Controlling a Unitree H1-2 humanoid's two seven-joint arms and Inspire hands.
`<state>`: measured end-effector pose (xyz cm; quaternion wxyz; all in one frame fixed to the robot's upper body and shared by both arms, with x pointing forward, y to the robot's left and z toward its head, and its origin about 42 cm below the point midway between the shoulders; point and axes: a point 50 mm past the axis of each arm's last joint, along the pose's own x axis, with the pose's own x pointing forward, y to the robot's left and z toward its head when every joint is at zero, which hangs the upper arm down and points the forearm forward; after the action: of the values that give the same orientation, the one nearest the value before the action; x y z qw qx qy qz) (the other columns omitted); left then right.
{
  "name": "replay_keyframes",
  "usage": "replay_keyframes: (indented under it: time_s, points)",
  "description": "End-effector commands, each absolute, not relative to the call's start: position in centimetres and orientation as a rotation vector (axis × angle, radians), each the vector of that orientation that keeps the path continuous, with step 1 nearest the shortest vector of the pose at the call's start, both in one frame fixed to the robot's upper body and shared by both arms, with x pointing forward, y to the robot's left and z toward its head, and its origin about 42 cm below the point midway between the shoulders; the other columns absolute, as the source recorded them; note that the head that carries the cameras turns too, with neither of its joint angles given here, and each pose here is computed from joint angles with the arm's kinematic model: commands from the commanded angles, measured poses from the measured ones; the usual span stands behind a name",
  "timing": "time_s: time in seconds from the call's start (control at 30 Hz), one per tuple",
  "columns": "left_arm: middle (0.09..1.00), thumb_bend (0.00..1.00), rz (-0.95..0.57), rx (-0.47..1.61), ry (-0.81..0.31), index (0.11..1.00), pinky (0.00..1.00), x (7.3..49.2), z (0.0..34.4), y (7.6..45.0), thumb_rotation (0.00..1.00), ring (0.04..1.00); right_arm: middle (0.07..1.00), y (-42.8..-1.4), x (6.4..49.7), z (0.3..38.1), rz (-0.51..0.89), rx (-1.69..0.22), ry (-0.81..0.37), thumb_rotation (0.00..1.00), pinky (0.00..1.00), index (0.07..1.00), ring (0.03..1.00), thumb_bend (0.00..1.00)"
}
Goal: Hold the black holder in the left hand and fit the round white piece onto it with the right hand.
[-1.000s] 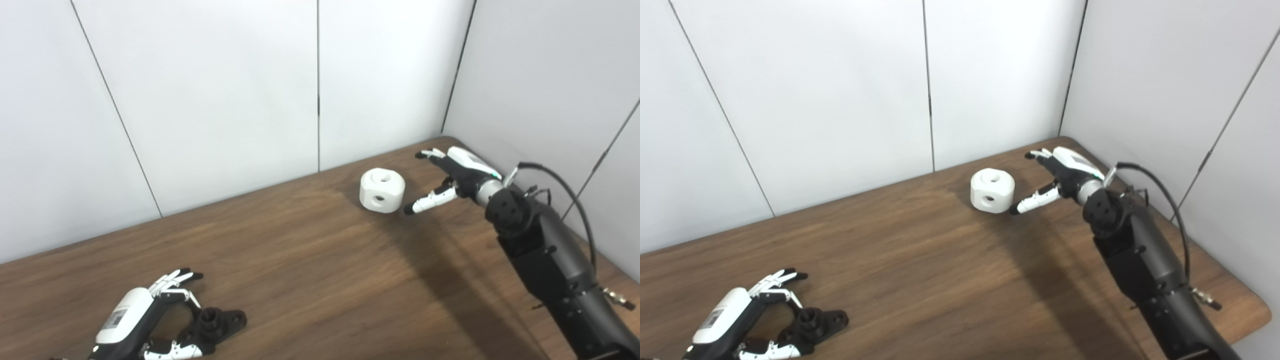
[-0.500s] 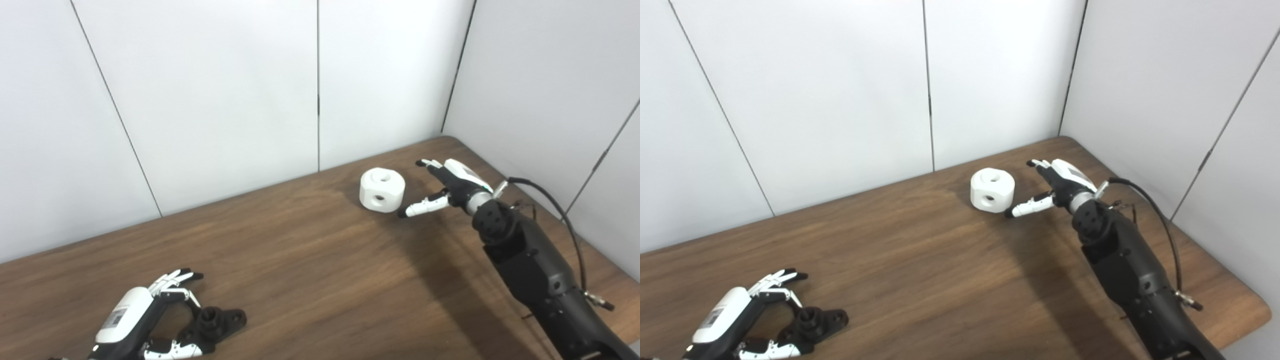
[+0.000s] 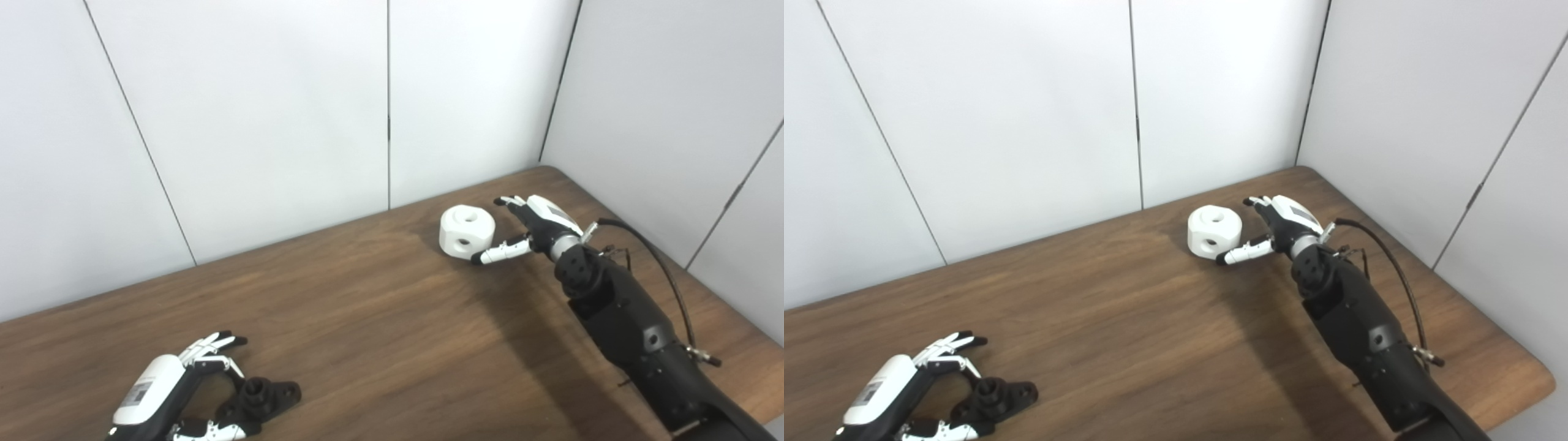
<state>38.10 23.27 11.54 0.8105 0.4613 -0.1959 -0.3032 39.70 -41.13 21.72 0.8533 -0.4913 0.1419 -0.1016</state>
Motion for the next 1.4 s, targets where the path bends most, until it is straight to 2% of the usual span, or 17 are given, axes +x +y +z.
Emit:
replay_keyframes:
  time_s: [0.0,0.3,0.5,0.93,1.17,1.37]
  points:
    - [0.865,0.52,-0.748,1.105,-0.221,0.485,0.92,36.2,7.9,25.1,0.05,0.933,0.986,-40.2,40.9,23.4,-0.201,-1.041,0.226,0.43,0.73,0.915,0.924,0.98]
    - [0.867,0.52,-0.752,1.106,-0.231,0.486,0.91,36.0,8.4,24.7,0.05,0.931,0.978,-39.1,41.6,22.6,-0.179,-1.028,0.221,0.39,0.75,0.900,0.914,0.97]
    - [0.861,0.52,-0.755,1.095,-0.238,0.485,0.90,36.1,8.6,24.3,0.05,0.929,0.980,-38.4,42.2,22.0,-0.148,-1.053,0.230,0.42,0.74,0.895,0.911,0.97]
    - [0.865,0.52,-0.755,1.106,-0.229,0.485,0.89,35.9,8.9,24.1,0.04,0.927,0.977,-37.2,42.8,21.3,-0.093,-1.080,0.241,0.39,0.80,0.860,0.931,0.96]
    - [0.864,0.52,-0.754,1.102,-0.231,0.485,0.90,35.9,9.0,24.0,0.05,0.926,0.969,-36.5,43.3,20.8,-0.064,-1.115,0.248,0.38,0.79,0.841,0.916,0.95]
    - [0.867,0.52,-0.750,1.110,-0.227,0.485,0.90,35.9,9.1,24.1,0.05,0.927,0.967,-36.3,43.7,20.7,-0.039,-1.158,0.248,0.38,0.83,0.806,0.943,0.94]
